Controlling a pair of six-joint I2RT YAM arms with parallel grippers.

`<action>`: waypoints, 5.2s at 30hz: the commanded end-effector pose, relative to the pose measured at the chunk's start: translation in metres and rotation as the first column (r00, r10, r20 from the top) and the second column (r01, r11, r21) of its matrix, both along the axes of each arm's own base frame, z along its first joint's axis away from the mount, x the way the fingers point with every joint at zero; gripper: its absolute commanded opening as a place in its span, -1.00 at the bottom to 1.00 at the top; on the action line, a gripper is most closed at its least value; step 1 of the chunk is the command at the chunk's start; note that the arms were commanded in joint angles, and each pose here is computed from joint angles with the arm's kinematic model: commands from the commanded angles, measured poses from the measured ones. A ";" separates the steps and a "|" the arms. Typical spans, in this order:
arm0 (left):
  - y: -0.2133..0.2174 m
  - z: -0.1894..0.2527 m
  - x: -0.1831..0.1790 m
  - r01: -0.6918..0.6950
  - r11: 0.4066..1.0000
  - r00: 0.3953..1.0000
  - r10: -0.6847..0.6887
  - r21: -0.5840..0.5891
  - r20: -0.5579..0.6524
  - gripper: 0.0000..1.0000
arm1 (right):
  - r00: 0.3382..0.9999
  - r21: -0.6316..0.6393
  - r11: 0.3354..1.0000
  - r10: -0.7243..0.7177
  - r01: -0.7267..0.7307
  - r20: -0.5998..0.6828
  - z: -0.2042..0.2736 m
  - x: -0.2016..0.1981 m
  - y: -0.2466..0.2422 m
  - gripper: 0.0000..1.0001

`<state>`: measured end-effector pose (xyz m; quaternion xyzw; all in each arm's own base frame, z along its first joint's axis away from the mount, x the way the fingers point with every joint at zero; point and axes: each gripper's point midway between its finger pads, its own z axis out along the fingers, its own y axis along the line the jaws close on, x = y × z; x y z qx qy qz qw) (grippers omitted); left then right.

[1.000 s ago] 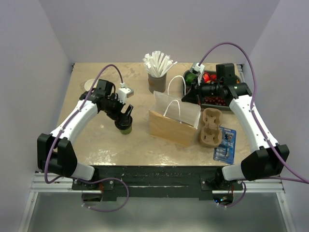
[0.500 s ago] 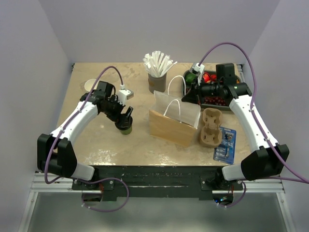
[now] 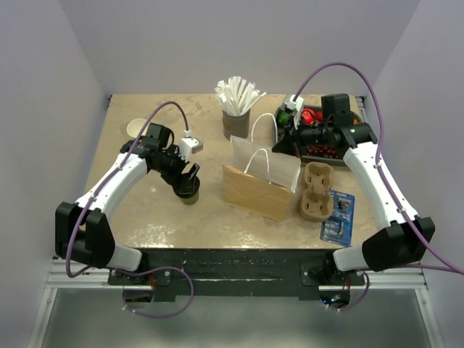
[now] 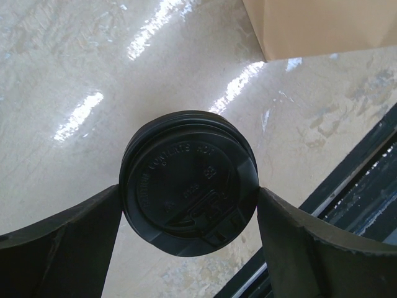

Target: Pack the takeout coffee

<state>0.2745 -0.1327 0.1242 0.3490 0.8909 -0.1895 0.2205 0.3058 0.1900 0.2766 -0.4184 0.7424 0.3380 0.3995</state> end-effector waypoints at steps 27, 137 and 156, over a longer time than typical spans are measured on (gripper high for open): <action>-0.047 0.293 -0.048 0.400 0.858 0.726 -0.081 -0.323 0.683 -0.02 | 0.964 -0.148 0.978 0.177 -0.149 0.201 0.016 -0.096 0.057 -1.00; -0.158 0.222 -0.072 0.663 0.560 0.749 -0.493 -0.497 0.444 -1.00 | 0.950 -0.056 0.994 0.103 -0.090 0.296 0.057 -0.085 0.062 -1.00; -0.157 0.192 -0.050 0.638 0.689 0.745 -0.437 -0.344 0.505 -1.00 | 0.958 -0.040 0.992 0.126 -0.120 0.259 0.050 -0.089 0.068 -1.00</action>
